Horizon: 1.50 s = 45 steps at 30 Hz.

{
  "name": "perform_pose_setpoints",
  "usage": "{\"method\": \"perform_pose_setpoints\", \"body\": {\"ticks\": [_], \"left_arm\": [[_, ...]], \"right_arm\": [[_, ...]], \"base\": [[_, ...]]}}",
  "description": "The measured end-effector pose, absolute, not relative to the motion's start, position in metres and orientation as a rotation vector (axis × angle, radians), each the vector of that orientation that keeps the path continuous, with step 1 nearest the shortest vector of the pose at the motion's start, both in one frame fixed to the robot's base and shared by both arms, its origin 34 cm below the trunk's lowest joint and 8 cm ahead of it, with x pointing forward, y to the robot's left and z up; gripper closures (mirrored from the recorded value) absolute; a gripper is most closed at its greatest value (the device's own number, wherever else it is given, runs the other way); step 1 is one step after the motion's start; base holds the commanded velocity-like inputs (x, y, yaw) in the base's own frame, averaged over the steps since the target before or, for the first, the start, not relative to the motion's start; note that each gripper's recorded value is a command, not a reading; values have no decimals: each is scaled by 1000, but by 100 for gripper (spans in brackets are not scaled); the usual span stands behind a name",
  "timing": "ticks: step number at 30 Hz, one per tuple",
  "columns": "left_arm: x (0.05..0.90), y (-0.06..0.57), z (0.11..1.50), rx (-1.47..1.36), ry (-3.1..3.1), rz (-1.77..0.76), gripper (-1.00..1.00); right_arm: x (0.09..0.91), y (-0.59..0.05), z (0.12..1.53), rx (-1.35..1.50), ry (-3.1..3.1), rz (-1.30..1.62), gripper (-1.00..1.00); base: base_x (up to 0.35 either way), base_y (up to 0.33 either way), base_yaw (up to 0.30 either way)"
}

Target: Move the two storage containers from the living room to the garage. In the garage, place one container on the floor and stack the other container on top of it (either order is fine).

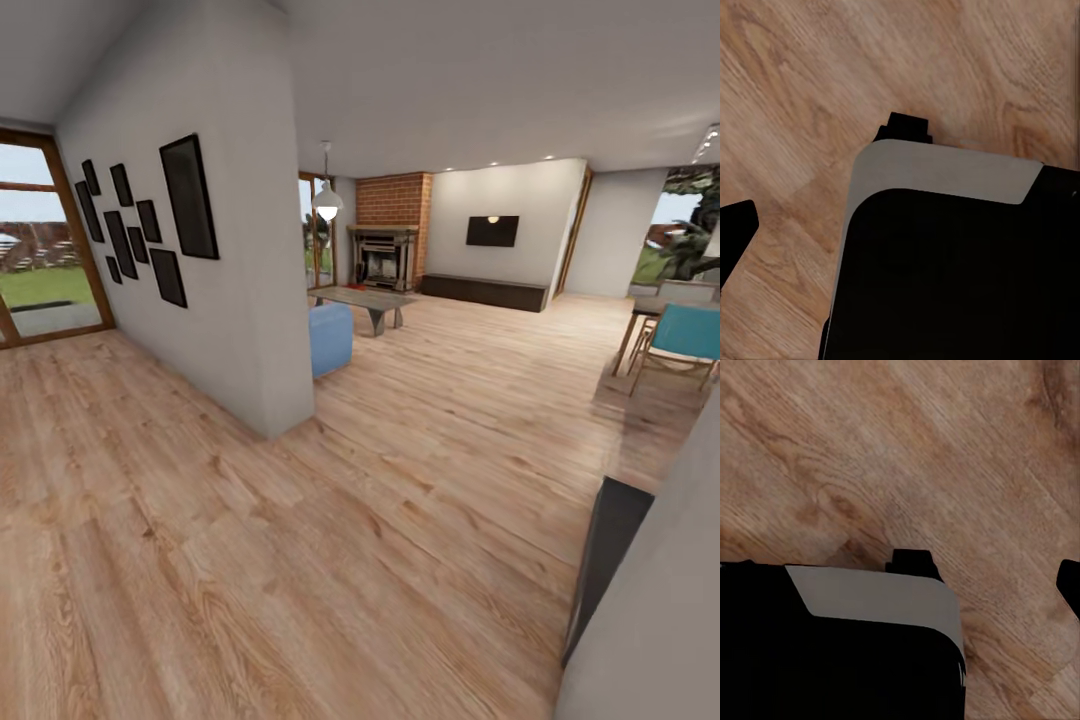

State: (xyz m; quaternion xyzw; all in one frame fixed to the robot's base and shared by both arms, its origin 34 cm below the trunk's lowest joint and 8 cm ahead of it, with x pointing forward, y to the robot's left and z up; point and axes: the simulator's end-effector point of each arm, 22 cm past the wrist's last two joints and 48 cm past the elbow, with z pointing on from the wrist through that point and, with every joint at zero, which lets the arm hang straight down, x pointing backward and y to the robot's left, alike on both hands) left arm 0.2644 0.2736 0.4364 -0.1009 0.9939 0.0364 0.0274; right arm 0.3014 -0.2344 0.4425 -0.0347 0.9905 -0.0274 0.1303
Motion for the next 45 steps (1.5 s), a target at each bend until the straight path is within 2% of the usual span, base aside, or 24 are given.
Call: {"method": "perform_pose_setpoints", "body": {"ticks": [45], "left_arm": [[265, 274, 436, -312, 3069, 113, -100]], "right_arm": [[301, -237, 442, -104, 2877, -84, -100]], "base": [[322, 0, 0]]}}
